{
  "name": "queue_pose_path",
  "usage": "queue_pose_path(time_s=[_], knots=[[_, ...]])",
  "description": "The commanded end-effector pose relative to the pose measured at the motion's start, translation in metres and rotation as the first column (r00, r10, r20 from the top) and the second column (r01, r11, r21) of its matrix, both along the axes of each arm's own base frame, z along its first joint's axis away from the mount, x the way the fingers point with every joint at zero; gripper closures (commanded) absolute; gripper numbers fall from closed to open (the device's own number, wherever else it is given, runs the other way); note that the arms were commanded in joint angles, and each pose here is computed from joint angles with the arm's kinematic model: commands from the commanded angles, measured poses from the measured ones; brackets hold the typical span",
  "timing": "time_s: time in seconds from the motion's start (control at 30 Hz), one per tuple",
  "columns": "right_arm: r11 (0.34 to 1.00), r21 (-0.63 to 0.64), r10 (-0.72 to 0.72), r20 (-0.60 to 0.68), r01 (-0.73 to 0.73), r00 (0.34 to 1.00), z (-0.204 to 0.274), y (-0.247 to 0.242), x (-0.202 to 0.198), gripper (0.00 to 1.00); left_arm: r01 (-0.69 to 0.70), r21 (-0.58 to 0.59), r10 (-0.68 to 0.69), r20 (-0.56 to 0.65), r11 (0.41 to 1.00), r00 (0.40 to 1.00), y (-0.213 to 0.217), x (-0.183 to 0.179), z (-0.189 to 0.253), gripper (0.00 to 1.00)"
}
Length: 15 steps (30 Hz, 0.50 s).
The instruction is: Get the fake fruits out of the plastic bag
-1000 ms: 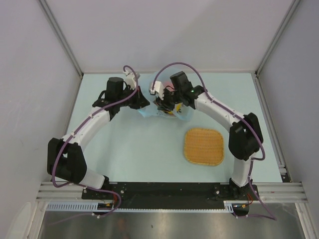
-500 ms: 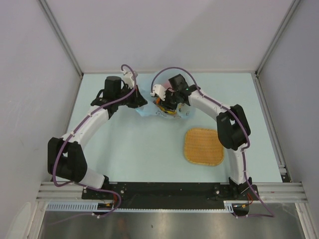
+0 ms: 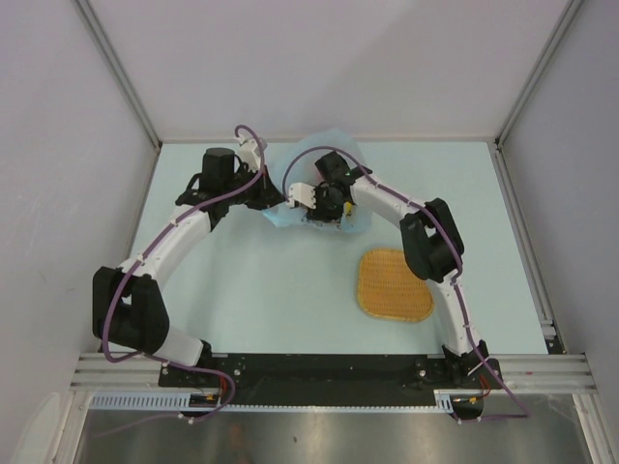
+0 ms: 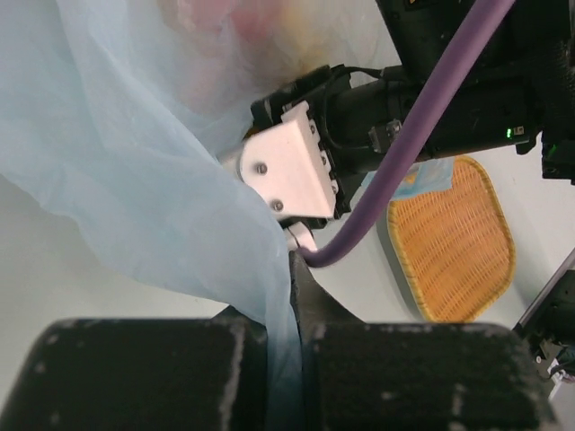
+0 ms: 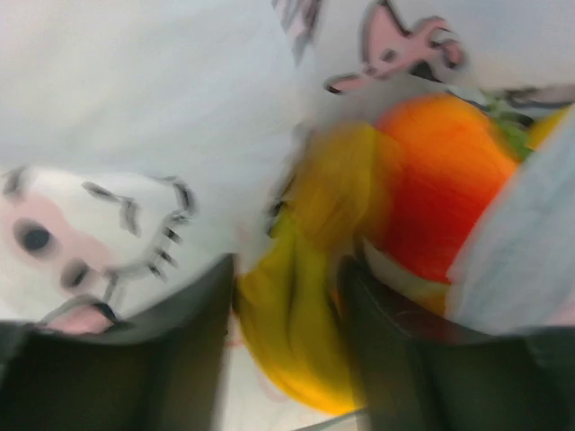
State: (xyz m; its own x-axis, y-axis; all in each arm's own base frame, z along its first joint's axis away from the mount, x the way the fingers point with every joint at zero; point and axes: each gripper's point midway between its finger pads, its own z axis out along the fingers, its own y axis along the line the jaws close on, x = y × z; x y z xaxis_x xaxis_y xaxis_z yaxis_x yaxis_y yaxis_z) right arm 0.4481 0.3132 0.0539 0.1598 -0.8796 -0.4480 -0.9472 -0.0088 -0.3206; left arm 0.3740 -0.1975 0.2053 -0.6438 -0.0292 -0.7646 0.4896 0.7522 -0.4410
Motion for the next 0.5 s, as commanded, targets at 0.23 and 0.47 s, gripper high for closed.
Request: queue_pose_path(time_s=[0.23, 0.47], knots=[[0.99, 0.11, 0.084, 0.03, -0.087, 0.996, 0.114, 0.009, -0.028, 0.89, 0.026, -0.053, -0.023, 0.061, 0.998, 0.998, -0.009, 0.017, 0.023, 0.99], [0.899, 0.438, 0.062, -0.175, 0.021, 0.983, 0.226, 0.033, -0.084, 0.92, 0.031, -0.08, -0.022, 0.105, 0.996, 0.994, -0.014, 0.03, 0.039, 0.99]])
